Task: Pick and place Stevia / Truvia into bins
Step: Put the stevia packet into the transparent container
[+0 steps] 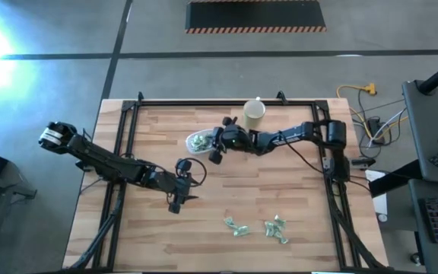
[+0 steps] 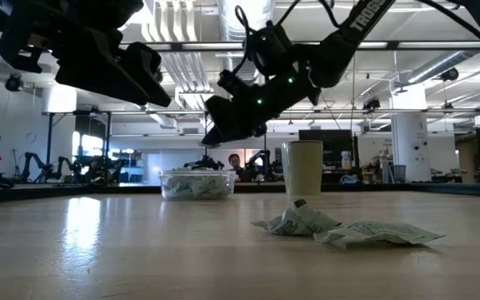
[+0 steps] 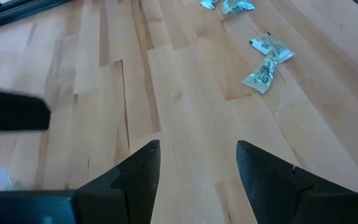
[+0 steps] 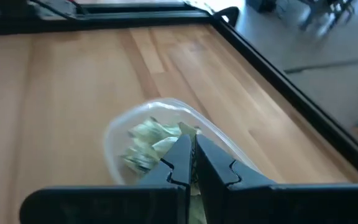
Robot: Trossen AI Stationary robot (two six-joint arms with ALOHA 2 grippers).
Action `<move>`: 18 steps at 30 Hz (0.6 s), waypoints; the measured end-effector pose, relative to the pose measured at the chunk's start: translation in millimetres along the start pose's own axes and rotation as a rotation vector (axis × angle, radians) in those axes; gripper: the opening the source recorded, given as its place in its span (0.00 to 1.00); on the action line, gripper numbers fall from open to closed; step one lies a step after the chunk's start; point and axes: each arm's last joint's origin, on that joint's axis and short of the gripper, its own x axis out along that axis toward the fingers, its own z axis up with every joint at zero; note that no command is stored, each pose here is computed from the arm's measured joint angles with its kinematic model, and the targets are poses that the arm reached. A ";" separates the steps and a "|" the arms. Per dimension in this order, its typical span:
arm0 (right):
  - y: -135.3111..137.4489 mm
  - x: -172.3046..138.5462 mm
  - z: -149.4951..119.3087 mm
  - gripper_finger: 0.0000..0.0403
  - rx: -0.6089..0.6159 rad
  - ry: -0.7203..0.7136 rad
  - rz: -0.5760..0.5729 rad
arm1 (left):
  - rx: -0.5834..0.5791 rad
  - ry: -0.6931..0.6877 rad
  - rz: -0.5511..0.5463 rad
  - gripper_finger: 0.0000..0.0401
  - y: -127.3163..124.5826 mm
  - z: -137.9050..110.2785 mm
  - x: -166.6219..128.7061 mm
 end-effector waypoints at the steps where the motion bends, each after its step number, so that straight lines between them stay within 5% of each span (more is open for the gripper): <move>1: -3.8 1.5 -1.5 0.02 0.021 0.006 -0.009 | 0.000 -0.001 0.000 0.49 0.0 0.1 0.0; 9: -24.5 7.9 -11.4 0.02 0.147 0.037 -0.056 | 0.000 0.002 -0.001 0.49 0.0 -0.2 -0.1; 18: -22.6 7.6 -15.4 0.04 0.131 0.070 0.004 | -0.001 0.004 -0.001 0.49 0.0 -0.4 0.0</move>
